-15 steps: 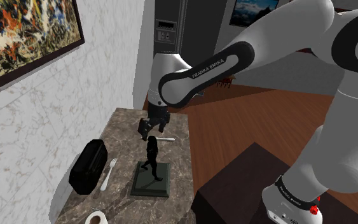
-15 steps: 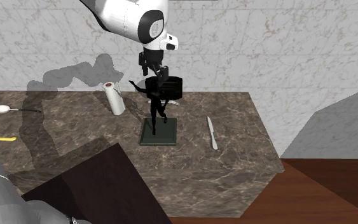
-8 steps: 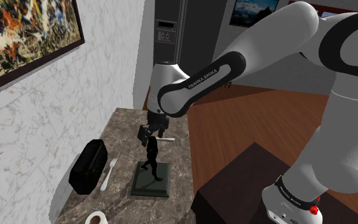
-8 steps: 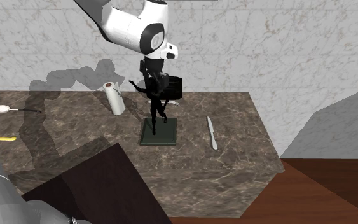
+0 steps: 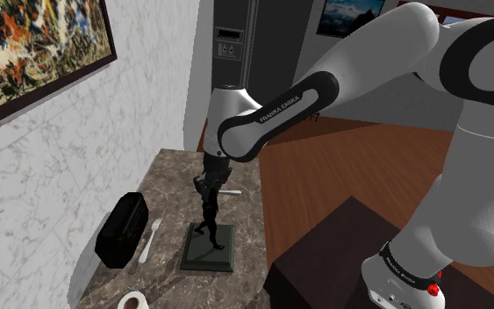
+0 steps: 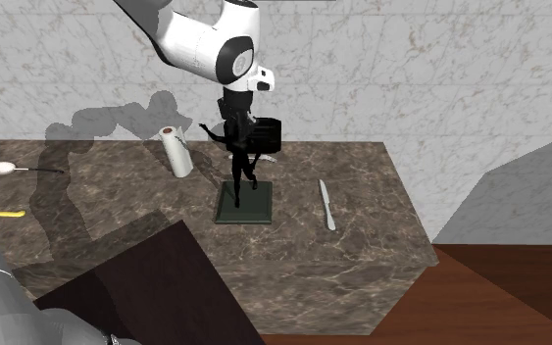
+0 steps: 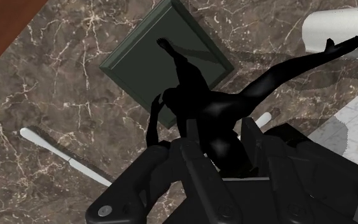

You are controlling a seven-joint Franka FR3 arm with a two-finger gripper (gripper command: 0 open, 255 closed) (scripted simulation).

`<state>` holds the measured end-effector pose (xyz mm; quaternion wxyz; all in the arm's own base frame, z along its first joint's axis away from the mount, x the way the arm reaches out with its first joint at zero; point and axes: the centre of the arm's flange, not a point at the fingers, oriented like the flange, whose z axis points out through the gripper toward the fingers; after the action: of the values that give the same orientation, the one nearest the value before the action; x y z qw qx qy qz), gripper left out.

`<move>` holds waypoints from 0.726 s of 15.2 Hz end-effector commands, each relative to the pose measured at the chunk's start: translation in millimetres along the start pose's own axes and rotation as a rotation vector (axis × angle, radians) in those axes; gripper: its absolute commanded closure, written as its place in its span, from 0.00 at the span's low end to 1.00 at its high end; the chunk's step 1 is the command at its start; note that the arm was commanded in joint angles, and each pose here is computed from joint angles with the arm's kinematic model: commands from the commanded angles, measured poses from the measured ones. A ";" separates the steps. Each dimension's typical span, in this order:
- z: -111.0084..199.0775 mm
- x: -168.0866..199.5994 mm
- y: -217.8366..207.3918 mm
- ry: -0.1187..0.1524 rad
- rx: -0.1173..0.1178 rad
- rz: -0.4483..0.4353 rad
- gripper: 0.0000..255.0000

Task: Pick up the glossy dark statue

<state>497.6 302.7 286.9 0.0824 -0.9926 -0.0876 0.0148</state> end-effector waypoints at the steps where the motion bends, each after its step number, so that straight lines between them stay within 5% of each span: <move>1: 0.7 -0.1 0.6 -0.001 0.000 0.001 1.00; 11: -45.7 -0.8 -8.5 -0.001 0.000 0.001 1.00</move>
<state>497.2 303.7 327.4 0.0819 -0.9927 -0.0872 0.0161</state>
